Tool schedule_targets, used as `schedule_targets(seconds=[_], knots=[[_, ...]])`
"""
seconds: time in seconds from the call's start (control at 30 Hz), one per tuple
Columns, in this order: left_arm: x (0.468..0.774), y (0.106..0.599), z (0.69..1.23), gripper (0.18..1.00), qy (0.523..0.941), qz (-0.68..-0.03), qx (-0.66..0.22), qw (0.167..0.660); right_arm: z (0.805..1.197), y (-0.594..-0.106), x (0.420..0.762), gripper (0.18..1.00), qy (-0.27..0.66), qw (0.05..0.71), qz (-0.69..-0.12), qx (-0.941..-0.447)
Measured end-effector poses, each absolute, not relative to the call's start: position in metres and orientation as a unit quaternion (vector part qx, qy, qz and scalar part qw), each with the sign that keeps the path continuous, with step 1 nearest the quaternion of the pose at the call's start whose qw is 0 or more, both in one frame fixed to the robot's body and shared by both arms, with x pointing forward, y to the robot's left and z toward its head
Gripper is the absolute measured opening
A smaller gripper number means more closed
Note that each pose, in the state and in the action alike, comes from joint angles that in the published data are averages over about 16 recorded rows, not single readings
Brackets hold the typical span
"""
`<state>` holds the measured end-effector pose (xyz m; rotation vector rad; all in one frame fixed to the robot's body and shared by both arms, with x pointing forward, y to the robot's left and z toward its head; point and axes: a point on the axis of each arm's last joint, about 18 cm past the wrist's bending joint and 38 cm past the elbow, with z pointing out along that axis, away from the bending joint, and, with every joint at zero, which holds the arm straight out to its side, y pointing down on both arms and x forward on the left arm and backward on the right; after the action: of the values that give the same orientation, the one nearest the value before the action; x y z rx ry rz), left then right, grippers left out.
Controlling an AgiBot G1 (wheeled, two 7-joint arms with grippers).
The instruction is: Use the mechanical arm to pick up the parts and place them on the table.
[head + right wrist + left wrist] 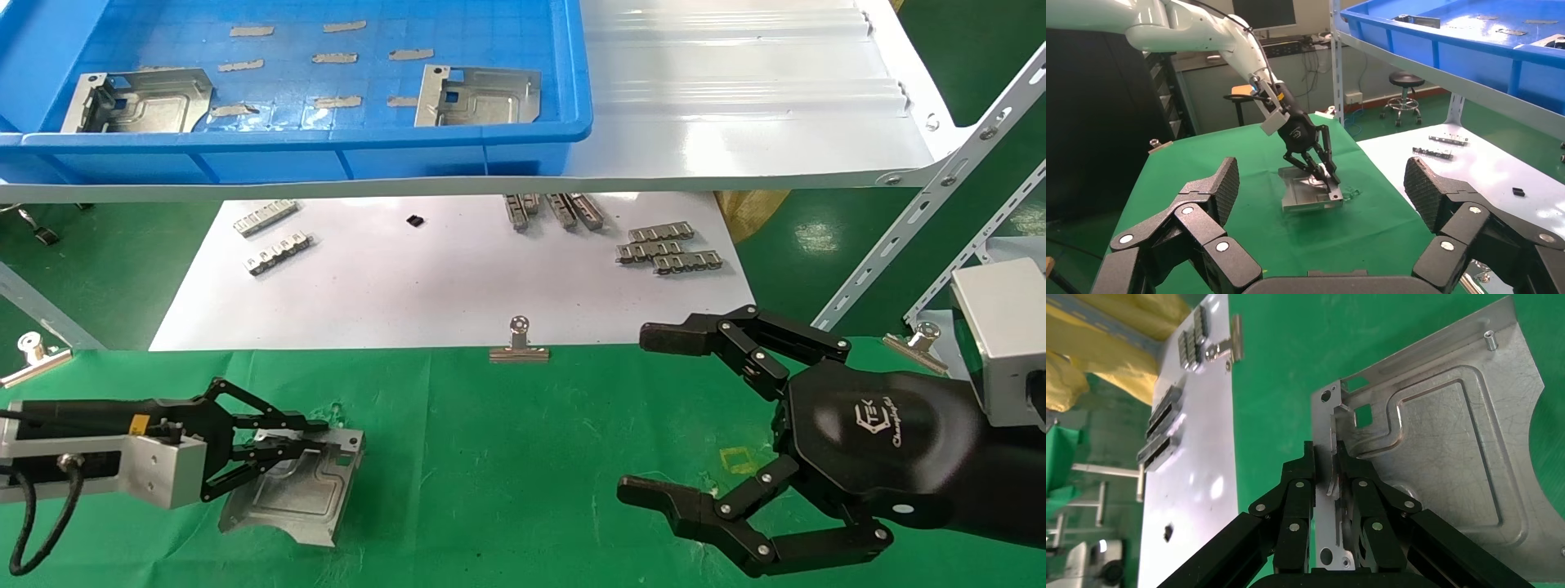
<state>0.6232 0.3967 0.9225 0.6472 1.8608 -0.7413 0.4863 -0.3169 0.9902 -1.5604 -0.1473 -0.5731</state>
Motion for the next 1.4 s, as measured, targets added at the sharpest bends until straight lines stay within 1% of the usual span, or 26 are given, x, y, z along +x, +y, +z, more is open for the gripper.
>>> schedule_targets(seconds=[0.2,0.37,0.5,0.7,0.9,1.03,1.1,1.23,1.4], knots=[[0.628,0.401,0.915,0.246,0.768,-0.292,0.267,0.503,0.990,-0.317,0.486,1.001,-0.065,0.672,-0.254,-0.693],[0.629,0.403,0.912,0.263,0.773,-0.295,0.255,0.501,0.990,-0.317,0.486,1.001,-0.065,0.672,-0.254,-0.693],[0.629,0.406,0.914,0.288,0.779,-0.310,0.229,0.495,0.990,-0.317,0.486,1.001,-0.065,0.672,-0.254,-0.693],[0.627,0.410,0.921,0.355,0.785,-0.355,0.162,0.481,0.990,-0.317,0.486,1.001,-0.065,0.672,-0.254,-0.693],[0.625,0.414,0.927,0.461,0.782,-0.410,0.084,0.463,0.990,-0.317,0.486,1.001,-0.065,0.672,-0.254,-0.693],[0.624,0.416,0.927,0.560,0.778,-0.432,0.052,0.453,0.990,-0.317,0.486,1.001,-0.065,0.672,-0.254,-0.693],[0.624,0.416,0.927,0.598,0.777,-0.439,0.043,0.449,0.990,-0.317,0.486,1.001,-0.065,0.672,-0.255,-0.693],[0.624,0.415,0.927,0.703,0.774,-0.449,0.035,0.445,0.990,-0.317,0.486,1.001,-0.065,0.672,-0.255,-0.693],[0.624,0.410,0.930,0.806,0.768,-0.460,0.040,0.443,0.990,-0.317,0.486,1.001,-0.065,0.672,-0.255,-0.693]])
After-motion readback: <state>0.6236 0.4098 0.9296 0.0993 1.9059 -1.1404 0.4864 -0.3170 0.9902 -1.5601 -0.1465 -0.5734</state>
